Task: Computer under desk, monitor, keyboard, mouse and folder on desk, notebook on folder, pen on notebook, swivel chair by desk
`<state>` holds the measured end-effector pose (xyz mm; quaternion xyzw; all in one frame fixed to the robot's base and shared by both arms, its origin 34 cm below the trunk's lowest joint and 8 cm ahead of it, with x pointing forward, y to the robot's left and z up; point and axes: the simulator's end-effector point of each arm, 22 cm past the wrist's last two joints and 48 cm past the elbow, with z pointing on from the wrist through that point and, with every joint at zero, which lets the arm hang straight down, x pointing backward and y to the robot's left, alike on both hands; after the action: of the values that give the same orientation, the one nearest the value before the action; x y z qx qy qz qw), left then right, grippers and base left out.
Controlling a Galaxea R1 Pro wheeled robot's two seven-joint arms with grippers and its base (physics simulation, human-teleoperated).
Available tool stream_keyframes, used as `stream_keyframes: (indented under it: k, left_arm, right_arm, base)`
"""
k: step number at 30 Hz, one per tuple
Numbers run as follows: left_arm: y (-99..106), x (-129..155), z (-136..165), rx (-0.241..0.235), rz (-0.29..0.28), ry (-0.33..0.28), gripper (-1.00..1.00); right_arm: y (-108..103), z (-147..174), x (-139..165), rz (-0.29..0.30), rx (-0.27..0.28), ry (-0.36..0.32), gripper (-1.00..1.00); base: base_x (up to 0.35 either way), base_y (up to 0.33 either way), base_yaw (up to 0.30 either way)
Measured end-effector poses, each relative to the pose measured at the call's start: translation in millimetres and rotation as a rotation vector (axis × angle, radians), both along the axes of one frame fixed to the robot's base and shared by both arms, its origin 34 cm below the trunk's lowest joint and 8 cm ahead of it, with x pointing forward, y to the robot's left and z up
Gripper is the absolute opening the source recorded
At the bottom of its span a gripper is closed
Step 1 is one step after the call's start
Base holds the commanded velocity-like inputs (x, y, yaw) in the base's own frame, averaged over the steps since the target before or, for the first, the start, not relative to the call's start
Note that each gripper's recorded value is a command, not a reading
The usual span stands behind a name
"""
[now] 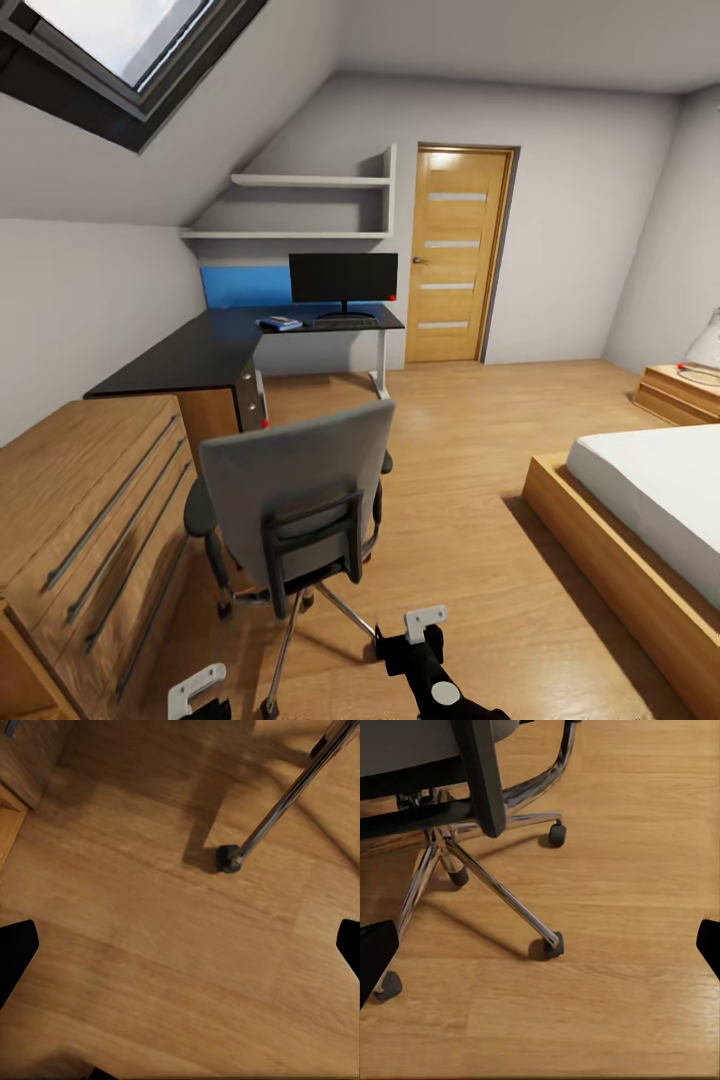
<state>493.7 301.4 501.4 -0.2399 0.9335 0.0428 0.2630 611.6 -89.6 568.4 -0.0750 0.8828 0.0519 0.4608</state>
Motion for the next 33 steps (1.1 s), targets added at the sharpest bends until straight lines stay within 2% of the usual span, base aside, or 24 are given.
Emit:
stream_keyframes:
  k: [18, 26, 31, 33]
  left_arm:
    - [0.5, -3.9, -34.2, -0.001, 0.002, -0.001, 1.0]
    - [-0.9, -13.5, -56.2, 0.001, 0.001, 0.022, 1.0]
    - [-1.2, -3.1, -60.0, 0.001, 0.003, 0.006, 1.0]
    - [-1.9, 14.5, -54.3, 0.0, 0.002, -0.02, 1.0]
  right_arm:
    - [2.1, -33.8, -4.4, 0.002, 0.001, -0.001, 1.0]
    - [5.7, -47.0, -5.5, 0.04, -0.023, -0.021, 1.0]
    - [9.6, -53.6, -4.7, 0.072, -0.045, -0.038, 1.0]
    - [12.4, -52.9, -0.7, 0.081, -0.047, -0.048, 1.0]
  base:
    - [-0.005, 0.0, 0.0]
    - [0.0, 0.0, 0.0]
    - [0.0, 0.0, 0.0]
    - [0.0, 0.0, 0.0]
